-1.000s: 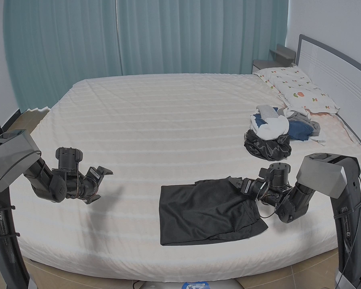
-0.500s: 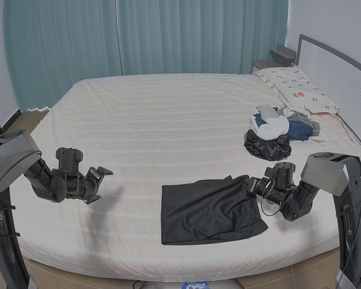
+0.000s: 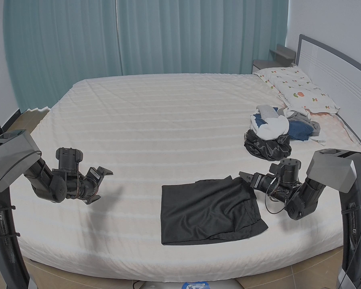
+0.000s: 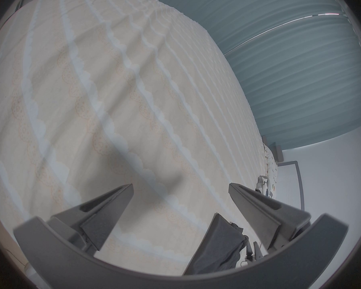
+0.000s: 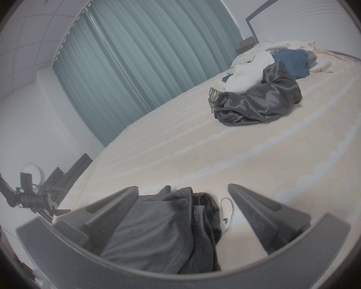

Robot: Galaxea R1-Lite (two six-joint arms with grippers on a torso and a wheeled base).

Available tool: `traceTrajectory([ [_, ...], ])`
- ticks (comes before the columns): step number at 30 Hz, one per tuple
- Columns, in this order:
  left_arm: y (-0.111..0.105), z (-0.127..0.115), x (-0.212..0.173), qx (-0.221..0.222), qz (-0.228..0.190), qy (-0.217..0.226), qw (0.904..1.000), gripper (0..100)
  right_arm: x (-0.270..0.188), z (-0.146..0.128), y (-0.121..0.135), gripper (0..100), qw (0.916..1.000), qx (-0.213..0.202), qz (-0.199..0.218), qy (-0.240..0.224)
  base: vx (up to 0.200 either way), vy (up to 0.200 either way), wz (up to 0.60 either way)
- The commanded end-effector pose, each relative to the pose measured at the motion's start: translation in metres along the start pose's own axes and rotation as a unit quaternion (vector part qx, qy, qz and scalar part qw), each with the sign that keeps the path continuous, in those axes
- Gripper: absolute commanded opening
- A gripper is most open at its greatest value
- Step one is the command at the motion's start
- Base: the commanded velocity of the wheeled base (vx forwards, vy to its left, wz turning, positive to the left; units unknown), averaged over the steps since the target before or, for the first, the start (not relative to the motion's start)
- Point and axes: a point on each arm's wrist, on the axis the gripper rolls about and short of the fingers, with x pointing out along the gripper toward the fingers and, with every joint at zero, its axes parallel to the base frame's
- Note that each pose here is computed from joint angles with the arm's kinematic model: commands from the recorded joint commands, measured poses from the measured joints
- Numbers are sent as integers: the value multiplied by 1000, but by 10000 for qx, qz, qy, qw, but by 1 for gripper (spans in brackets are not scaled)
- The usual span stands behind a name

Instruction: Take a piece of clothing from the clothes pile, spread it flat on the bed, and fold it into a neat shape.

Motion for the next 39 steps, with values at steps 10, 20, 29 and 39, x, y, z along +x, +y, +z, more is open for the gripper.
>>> traceTrajectory([
  [10, 0, 0, 0, -8, 7, -3, 10000, 100, -88, -5, 20, 100, 9941, 351, 589, 842, 0, 0, 0],
  [20, 0, 0, 0, -8, 7, -3, 10000, 100, -106, -33, 15, 100, 9852, 389, 781, 1475, 0, 0, 0],
  [29, 0, 0, 0, -8, 7, -3, 10000, 100, -100, -50, 16, 0, 9822, 281, 799, 1674, 0, 0, 0],
  [39, 0, 0, 0, -8, 7, -3, 10000, 100, -114, -50, 1, 0, 9853, 26, 528, 1623, 0, 0, 0],
])
